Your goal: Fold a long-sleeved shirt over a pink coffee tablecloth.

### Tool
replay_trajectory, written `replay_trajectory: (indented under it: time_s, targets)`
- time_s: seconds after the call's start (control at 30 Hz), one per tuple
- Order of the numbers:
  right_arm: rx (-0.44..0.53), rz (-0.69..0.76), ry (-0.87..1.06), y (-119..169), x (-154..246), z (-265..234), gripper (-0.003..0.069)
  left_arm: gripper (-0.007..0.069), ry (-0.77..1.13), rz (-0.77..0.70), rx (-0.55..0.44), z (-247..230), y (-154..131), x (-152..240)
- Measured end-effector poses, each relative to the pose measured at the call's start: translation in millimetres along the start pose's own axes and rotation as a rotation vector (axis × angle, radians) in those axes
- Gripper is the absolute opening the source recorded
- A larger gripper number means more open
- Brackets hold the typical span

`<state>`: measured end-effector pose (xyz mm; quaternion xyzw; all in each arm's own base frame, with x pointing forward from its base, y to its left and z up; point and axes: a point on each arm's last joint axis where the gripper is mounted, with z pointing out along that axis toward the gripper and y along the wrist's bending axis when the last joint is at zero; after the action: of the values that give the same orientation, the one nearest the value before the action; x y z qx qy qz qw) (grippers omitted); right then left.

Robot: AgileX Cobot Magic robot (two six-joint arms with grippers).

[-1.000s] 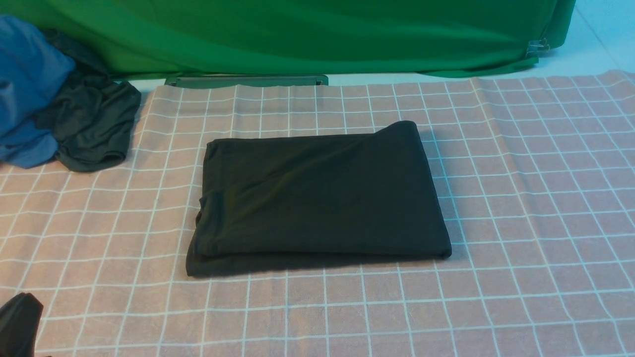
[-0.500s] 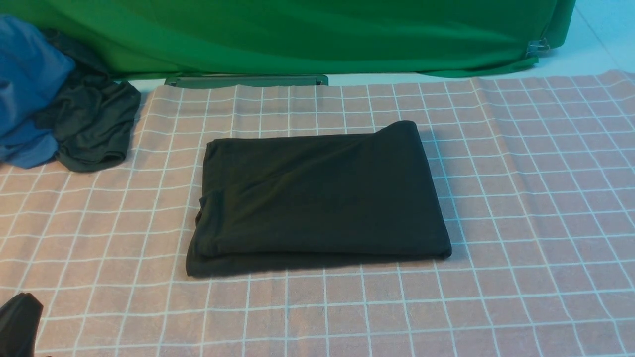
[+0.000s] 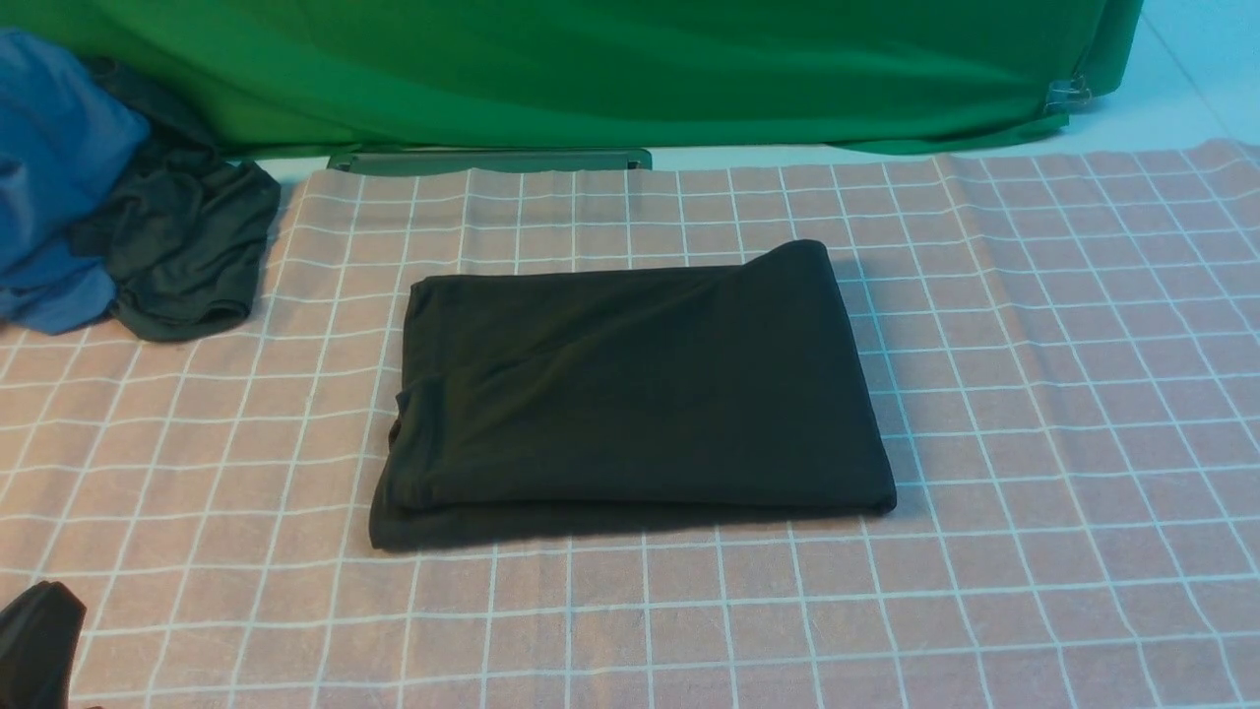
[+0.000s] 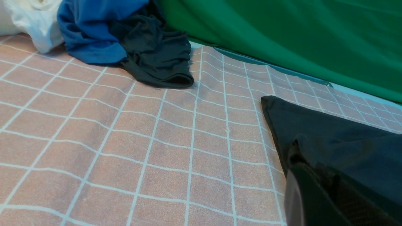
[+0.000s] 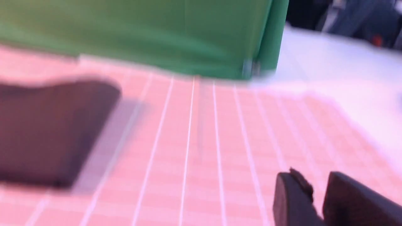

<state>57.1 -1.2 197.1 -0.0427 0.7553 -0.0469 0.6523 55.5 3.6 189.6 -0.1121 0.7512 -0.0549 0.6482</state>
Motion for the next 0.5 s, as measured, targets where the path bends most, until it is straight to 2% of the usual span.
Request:
replay_trajectory:
  time_s: [0.5]
  targets:
    - [-0.018,-0.002,0.033,2.0,10.0,-0.3,0.0217,0.0013,-0.001,0.000,0.000,-0.1,0.0,0.0]
